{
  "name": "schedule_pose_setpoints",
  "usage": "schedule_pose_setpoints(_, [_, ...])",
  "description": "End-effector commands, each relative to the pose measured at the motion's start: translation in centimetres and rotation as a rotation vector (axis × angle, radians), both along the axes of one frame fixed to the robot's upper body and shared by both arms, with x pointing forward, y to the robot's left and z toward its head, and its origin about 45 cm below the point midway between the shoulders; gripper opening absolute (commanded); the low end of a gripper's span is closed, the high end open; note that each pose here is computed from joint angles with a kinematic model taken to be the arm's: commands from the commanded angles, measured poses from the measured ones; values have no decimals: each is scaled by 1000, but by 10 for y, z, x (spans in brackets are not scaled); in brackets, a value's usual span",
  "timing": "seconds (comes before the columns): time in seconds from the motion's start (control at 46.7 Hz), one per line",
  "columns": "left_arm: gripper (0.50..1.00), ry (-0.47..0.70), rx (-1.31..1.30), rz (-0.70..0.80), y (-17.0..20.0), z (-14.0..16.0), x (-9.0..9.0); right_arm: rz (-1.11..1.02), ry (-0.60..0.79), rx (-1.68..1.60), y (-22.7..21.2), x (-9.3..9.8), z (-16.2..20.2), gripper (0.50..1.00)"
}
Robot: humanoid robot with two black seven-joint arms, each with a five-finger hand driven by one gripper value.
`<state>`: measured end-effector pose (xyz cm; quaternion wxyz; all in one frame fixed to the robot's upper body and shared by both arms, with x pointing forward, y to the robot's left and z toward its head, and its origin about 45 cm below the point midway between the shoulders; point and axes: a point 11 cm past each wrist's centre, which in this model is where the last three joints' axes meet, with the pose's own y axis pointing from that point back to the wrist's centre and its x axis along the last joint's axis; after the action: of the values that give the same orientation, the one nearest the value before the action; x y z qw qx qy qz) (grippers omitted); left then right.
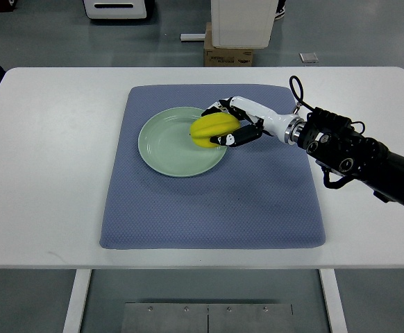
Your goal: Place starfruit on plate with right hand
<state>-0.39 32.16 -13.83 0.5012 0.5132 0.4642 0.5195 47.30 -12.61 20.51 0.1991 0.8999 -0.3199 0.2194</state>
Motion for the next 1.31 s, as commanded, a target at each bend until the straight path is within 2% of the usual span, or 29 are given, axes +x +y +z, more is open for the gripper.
schedule_pose_setpoints(0.0, [1000, 0, 0, 0, 0, 0, 0, 1, -3, 0, 0, 1, 1, 500])
schedule_pose_setpoints(0.021, [1000, 0, 0, 0, 0, 0, 0, 0, -2, 2, 0, 1, 1, 514])
schedule_pose_setpoints(0.086, [1000, 0, 0, 0, 0, 0, 0, -2, -2, 6, 0, 1, 2, 664])
schedule_pose_setpoints(0.15, [1000, 0, 0, 0, 0, 0, 0, -4, -1, 8, 0, 1, 1, 786])
schedule_pose_setpoints(0.257, [1000, 0, -1, 0, 0, 0, 0, -9, 3, 16, 0, 1, 1, 968])
schedule_pose_setpoints(0.278, [1000, 0, 0, 0, 0, 0, 0, -10, 3, 19, 0, 1, 1, 987])
schedule_pose_setpoints(0.514, [1000, 0, -1, 0, 0, 0, 0, -17, 7, 39, 1, 1, 2, 1000])
schedule_pose_setpoints(0.835, [1000, 0, 0, 0, 0, 0, 0, -108, -7, 234, 2, 14, 30, 1000])
schedule_pose_setpoints(1.285, [1000, 0, 0, -1, 0, 0, 0, -369, 130, 642, -32, 7, 2, 1000])
